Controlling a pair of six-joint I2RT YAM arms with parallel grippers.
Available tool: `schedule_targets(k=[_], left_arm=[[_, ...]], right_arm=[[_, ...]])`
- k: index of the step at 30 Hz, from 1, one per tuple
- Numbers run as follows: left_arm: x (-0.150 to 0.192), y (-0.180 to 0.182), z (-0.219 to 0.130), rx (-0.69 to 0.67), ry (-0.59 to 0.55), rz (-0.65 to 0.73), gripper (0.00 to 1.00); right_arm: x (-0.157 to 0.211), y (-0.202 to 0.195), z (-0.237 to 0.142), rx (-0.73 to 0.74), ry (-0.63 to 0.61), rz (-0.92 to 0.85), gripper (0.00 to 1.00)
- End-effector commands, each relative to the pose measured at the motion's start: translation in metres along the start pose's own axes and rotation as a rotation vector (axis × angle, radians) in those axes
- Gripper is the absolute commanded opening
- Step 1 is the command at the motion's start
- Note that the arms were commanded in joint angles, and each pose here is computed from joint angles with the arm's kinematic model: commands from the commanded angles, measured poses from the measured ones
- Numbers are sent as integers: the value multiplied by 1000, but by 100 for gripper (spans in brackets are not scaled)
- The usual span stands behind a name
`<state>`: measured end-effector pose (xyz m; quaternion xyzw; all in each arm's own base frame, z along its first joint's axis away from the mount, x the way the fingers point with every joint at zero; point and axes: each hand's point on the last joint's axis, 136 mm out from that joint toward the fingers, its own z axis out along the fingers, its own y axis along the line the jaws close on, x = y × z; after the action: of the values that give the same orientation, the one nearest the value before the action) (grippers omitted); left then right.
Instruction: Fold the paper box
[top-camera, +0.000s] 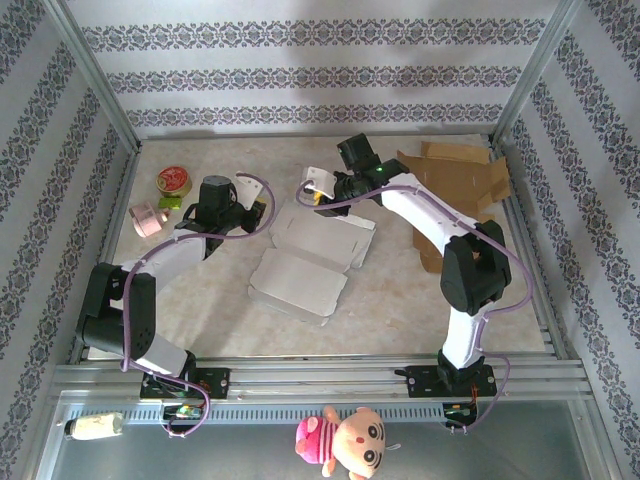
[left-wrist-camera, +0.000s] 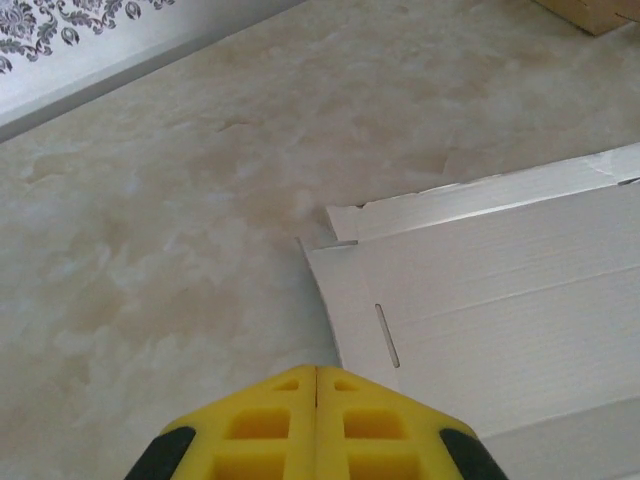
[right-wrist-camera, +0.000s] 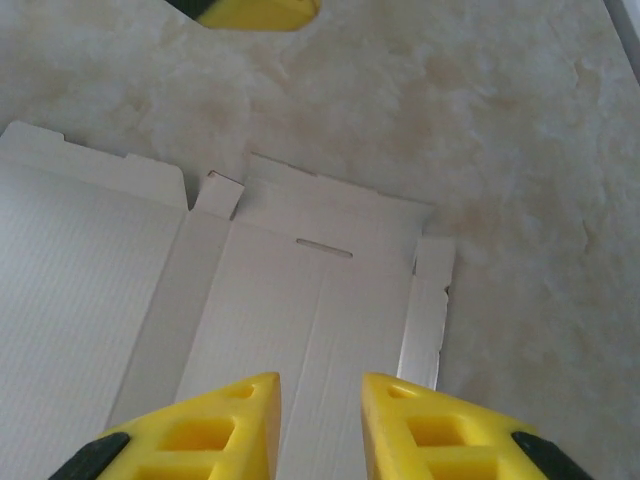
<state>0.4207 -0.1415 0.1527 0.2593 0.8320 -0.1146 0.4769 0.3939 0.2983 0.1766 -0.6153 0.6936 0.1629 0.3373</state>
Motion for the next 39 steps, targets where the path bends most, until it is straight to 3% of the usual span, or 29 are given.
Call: schedule_targets(k=[1, 2, 4, 6, 12, 19, 25, 36, 39], left_arm=[[-7, 1, 1, 2, -24, 11, 0], [-7, 1, 3, 10, -16, -2, 5], [0, 0, 11, 35, 57, -59, 35], [7, 0, 20, 57, 164, -136, 48], [32, 8, 52, 41, 345, -327, 52], [46, -12, 81, 160, 507, -373, 58], [63, -2, 97, 104, 584, -364, 45], [67, -12, 103, 190, 593, -290, 1], [64, -9, 102, 184, 580, -251, 0]], right_arm=[[-7, -4, -7, 42, 3, -20, 29], [-1, -7, -5, 54, 26, -12, 30], [10, -15, 0, 67, 68, 62, 38], [18, -27, 5, 71, 88, 226, 42], [41, -76, 6, 55, 96, 739, 44], [54, -84, 7, 35, 88, 880, 52], [60, -83, 6, 52, 109, 885, 54], [65, -86, 1, 93, 135, 815, 53], [66, -82, -1, 64, 149, 758, 52]])
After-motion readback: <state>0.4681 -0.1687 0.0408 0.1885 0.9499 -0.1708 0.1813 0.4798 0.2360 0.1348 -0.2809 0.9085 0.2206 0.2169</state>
